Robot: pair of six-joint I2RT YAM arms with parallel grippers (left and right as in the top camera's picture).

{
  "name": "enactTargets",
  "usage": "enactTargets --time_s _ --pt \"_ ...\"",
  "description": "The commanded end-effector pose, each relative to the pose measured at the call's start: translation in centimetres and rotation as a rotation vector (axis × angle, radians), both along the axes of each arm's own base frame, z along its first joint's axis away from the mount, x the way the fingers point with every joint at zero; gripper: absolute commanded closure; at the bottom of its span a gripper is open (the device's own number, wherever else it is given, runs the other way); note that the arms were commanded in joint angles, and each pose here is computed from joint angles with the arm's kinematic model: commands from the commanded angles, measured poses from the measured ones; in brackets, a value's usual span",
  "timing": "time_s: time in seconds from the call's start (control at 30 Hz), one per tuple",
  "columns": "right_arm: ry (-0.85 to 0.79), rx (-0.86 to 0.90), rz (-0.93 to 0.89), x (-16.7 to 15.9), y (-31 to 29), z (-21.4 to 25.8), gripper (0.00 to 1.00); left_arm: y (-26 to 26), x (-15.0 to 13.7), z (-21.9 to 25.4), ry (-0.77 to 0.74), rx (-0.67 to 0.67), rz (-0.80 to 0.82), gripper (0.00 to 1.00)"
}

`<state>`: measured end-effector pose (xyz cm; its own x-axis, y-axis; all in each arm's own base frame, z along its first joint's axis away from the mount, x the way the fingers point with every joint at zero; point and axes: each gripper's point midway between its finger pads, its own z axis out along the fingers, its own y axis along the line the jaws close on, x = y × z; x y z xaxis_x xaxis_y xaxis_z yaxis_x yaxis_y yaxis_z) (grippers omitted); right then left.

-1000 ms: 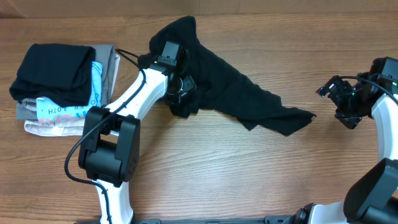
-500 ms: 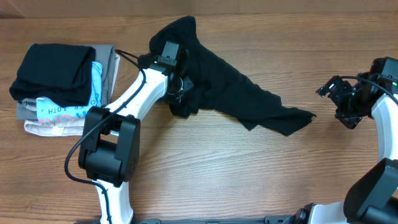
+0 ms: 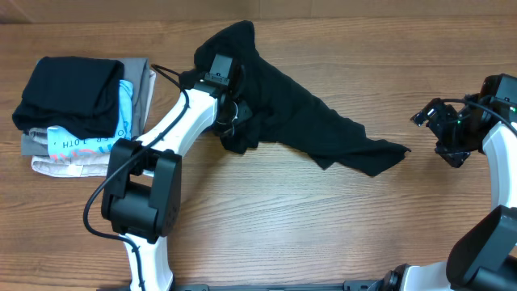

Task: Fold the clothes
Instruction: 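Grasp the shirt's upper-left edge with the left gripper, then reach the right gripper to the shirt's right end and grasp it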

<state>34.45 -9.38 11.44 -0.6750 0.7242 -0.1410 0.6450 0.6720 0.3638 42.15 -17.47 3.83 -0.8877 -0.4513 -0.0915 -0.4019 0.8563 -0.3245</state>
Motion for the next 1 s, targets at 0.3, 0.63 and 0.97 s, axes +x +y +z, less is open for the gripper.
enactTargets --time_s 0.3,0.63,0.97 --pt "-0.005 0.001 0.009 0.1 0.2 0.1 0.0 0.5 0.0 9.0 -0.234 0.02 -0.233 0.94" --pt "0.056 0.045 0.03 -1.5 1.2 -0.3 0.0 0.9 -0.2 8.7 -0.23 0.053 -0.249 0.91" --pt "0.17 0.067 -0.002 -4.1 1.9 -2.2 0.17 0.9 -0.1 8.8 -0.239 0.06 -0.266 0.87"
